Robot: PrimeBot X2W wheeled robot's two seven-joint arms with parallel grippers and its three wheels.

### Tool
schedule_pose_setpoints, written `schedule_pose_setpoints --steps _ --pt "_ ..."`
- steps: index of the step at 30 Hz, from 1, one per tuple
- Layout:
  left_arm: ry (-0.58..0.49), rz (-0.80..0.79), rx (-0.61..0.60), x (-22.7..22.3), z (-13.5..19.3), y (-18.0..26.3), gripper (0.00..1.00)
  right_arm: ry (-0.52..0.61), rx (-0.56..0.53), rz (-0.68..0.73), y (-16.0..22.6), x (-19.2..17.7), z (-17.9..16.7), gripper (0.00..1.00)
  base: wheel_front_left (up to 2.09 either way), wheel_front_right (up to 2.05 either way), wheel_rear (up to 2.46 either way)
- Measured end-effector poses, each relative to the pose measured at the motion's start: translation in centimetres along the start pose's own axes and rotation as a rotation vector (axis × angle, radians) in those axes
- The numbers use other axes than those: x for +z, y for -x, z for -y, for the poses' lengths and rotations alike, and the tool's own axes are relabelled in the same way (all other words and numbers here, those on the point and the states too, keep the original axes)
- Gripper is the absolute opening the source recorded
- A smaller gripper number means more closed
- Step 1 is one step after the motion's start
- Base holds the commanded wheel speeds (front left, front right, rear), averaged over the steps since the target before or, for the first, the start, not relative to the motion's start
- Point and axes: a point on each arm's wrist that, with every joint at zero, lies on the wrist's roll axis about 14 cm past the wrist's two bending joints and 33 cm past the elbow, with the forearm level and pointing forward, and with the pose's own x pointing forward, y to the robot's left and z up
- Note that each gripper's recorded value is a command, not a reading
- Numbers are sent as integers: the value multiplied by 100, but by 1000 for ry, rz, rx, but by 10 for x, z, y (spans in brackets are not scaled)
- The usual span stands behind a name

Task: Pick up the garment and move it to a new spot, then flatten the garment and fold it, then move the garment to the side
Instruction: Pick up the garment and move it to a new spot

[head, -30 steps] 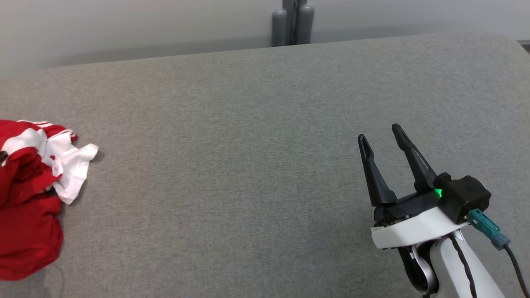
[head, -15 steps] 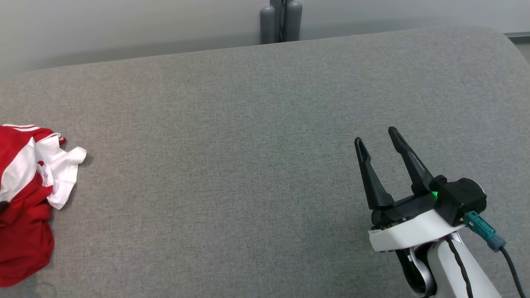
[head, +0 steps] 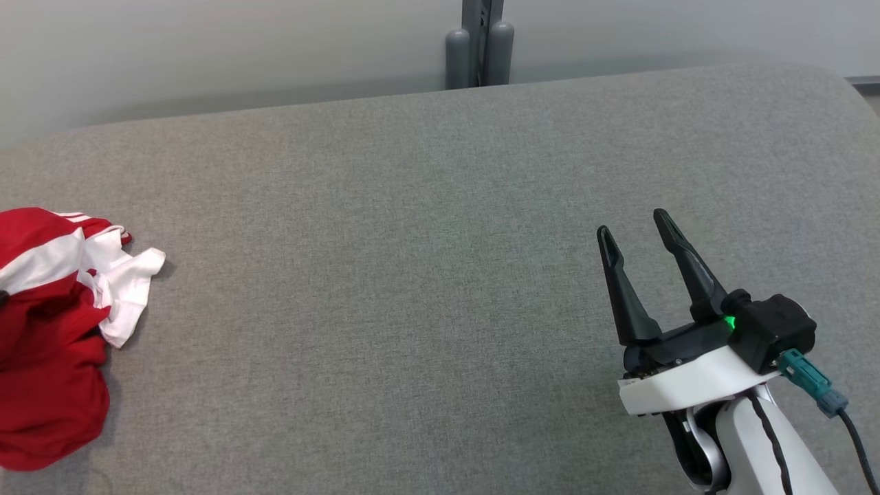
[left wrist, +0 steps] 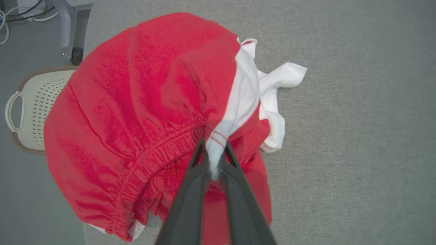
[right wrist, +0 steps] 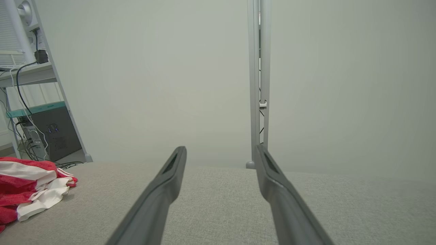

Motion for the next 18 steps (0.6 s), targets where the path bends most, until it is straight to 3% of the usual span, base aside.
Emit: schedule_pose_setpoints --steps 8,18 --pt "-206 205 -59 62 41 42 0 -14 1 34 10 16 -5 100 0 0 0" --pt "-466 365 -267 121 159 75 0 -30 -67 92 35 41 10 100 0 0 0"
